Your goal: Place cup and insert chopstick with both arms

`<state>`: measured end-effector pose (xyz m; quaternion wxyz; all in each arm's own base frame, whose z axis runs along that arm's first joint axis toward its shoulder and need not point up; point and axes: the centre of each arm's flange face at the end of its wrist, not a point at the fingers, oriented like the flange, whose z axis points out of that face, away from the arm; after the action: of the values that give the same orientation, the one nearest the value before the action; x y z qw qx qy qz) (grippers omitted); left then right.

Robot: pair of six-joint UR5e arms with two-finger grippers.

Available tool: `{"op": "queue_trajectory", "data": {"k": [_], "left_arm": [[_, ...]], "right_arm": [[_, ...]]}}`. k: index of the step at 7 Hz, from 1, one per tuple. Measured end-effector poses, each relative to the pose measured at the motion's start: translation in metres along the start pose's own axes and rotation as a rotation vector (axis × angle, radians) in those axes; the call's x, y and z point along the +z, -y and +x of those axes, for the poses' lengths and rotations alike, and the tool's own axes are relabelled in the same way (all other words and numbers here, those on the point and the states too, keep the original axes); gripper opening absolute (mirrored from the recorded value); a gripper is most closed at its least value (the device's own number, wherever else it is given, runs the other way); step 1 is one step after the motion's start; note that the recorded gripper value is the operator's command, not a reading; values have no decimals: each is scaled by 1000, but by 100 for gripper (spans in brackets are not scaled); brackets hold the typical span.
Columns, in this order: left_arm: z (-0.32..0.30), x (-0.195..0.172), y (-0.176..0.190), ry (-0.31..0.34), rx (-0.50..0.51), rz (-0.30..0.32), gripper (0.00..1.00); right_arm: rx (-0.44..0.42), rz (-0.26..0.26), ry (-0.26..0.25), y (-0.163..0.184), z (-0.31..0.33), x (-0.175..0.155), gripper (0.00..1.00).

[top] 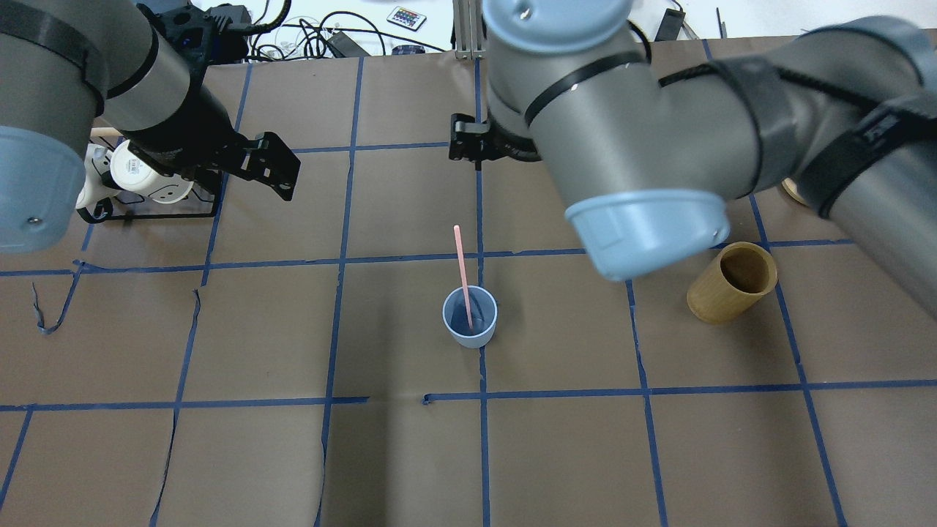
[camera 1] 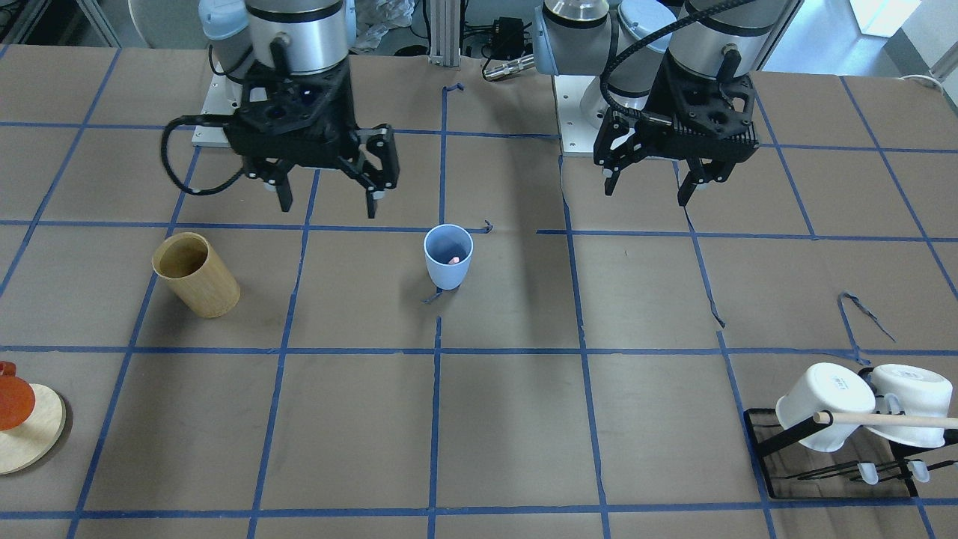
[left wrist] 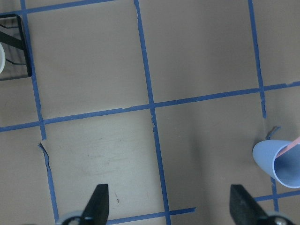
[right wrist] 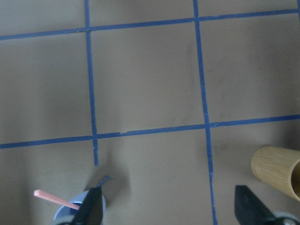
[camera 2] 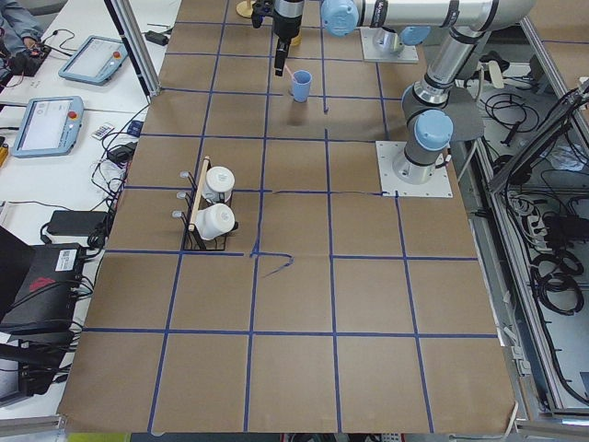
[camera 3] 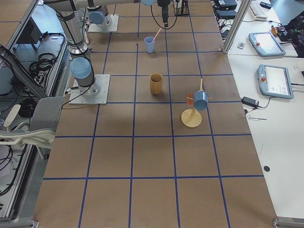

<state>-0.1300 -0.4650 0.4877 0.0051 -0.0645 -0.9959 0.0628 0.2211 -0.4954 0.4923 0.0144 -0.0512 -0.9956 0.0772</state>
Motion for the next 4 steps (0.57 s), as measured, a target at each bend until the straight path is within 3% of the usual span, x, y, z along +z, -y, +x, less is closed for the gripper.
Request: {"op": "queue_trajectory", "data": {"k": [2,4], "left_arm": [[1,0,0,1,-28,1,100],[1,0,0,-1,-34,1,100]], "right_arm": [[33,-84,-30,10,45,4,100],[-16,-191,-40,5,73,9,100]]}}
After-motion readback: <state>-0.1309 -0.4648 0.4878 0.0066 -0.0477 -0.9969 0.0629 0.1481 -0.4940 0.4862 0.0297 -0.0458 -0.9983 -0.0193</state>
